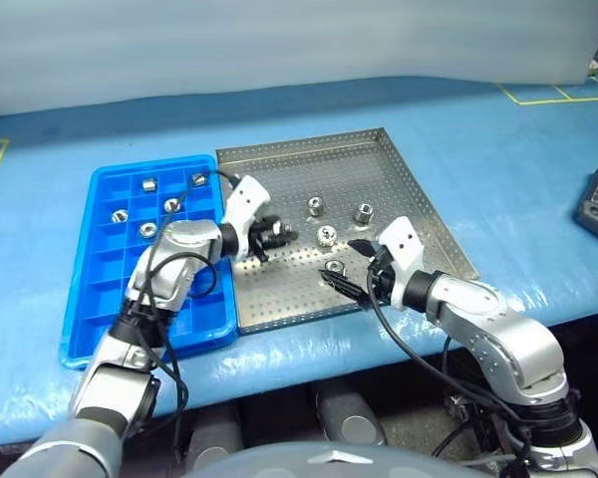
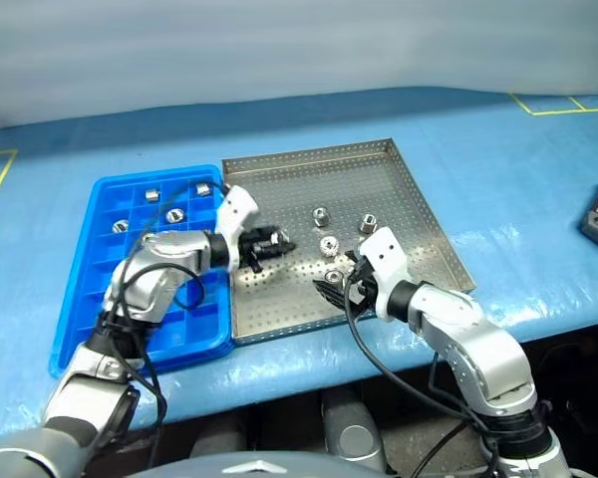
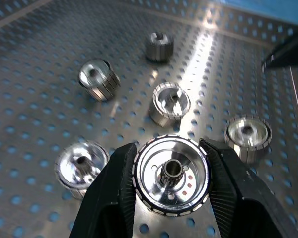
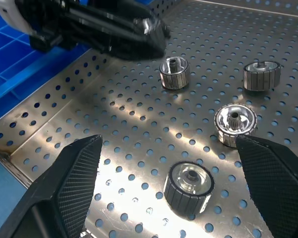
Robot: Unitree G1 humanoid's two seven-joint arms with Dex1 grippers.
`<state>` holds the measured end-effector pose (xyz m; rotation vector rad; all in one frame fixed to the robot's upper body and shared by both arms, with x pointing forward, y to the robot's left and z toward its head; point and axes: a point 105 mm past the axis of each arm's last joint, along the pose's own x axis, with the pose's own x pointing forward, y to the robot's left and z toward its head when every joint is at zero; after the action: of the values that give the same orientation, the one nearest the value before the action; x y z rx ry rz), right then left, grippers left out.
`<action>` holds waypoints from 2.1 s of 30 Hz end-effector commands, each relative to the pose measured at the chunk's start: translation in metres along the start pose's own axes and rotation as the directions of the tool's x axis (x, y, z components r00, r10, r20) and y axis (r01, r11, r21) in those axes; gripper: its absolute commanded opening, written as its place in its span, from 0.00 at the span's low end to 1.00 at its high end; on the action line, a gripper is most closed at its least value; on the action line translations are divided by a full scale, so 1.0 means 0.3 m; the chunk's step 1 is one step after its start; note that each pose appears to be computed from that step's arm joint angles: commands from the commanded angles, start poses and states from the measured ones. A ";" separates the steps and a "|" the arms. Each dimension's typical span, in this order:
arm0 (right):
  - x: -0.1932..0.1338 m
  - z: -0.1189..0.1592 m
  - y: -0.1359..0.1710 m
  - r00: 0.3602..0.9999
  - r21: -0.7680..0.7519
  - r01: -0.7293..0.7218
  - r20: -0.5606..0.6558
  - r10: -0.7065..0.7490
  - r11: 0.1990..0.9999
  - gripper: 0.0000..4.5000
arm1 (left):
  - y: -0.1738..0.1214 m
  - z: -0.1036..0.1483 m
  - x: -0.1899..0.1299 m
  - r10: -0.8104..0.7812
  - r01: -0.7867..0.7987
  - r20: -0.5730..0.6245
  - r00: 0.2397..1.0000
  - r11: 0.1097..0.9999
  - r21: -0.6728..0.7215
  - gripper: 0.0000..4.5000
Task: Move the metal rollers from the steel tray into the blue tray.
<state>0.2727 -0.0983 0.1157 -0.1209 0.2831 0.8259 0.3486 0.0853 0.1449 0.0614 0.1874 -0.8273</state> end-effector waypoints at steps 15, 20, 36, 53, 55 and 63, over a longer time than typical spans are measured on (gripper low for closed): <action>0.110 0.090 0.134 0.961 -0.121 -0.253 0.084 0.264 0.960 1.00 | 0.253 -0.059 -0.458 0.825 -0.824 0.100 0.556 0.563 -0.059 0.38; 0.112 0.092 0.138 0.959 -0.124 -0.260 0.085 0.272 0.958 1.00 | 0.284 -0.161 -0.507 0.892 -0.889 0.000 0.453 0.451 -0.080 0.38; 0.088 0.093 0.121 0.970 -0.112 -0.211 0.097 0.222 0.971 1.00 | 0.297 -0.182 -0.454 0.864 -0.855 -0.034 0.502 0.491 -0.167 0.90; 0.046 0.066 0.065 0.991 -0.087 -0.071 0.110 0.080 0.994 1.00 | 0.096 0.093 0.028 0.204 -0.208 0.092 0.975 0.978 0.027 0.99; 0.041 0.061 0.063 0.991 -0.075 -0.054 0.116 0.063 0.996 1.00 | 0.083 0.066 0.082 0.169 -0.171 0.047 0.985 0.985 0.031 0.99; 0.010 0.041 0.059 0.993 -0.039 0.006 0.122 -0.001 0.999 1.00 | 0.087 -0.057 0.189 0.161 -0.159 -0.100 0.982 0.987 0.024 0.99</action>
<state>0.2654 -0.0811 0.1114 -0.1014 0.2176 0.8413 0.3988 0.0707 0.1062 0.0979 0.3096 -0.6488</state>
